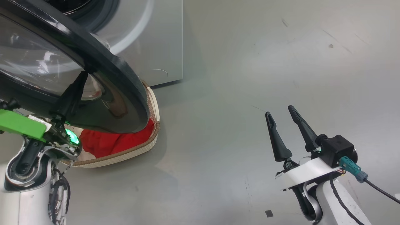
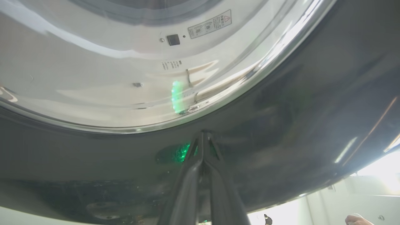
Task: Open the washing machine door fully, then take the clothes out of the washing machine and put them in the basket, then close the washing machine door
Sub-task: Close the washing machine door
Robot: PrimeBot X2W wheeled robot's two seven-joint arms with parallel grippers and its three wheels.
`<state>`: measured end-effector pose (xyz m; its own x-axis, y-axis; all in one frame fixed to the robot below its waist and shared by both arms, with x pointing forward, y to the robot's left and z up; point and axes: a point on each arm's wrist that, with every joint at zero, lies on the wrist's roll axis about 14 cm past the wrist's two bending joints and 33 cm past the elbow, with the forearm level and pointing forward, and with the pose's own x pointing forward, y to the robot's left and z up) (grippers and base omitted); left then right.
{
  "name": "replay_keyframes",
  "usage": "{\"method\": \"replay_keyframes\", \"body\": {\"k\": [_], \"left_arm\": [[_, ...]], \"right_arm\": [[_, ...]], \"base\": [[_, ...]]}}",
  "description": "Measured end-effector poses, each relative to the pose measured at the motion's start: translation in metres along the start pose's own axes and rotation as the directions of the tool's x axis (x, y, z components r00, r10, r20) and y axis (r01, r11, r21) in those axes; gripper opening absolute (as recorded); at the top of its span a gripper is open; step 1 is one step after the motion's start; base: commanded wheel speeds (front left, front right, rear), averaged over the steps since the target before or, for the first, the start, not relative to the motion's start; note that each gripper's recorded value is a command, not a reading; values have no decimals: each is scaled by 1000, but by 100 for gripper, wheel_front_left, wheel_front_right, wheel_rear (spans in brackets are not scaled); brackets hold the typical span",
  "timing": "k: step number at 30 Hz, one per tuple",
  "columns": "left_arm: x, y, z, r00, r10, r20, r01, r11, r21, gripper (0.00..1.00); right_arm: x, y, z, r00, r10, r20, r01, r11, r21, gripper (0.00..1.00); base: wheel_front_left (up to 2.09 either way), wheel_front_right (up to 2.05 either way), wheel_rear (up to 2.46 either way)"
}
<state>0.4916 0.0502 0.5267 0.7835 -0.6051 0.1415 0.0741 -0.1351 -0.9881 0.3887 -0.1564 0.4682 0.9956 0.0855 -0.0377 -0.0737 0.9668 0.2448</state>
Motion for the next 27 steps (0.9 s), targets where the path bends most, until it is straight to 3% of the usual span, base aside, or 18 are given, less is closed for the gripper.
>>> {"method": "replay_keyframes", "body": {"k": [24, 27], "left_arm": [[70, 10, -9, 999, -7, -48, 8, 1000, 13, 0], [82, 12, -6, 999, -1, -38, 2, 999, 50, 0]], "right_arm": [[-24, -50, 12, 984, -174, 25, 174, 985, 3, 100], [-25, -55, 12, 981, -192, 23, 192, 981, 1, 100]], "base": [[0, 0, 0], [0, 0, 0]]}}
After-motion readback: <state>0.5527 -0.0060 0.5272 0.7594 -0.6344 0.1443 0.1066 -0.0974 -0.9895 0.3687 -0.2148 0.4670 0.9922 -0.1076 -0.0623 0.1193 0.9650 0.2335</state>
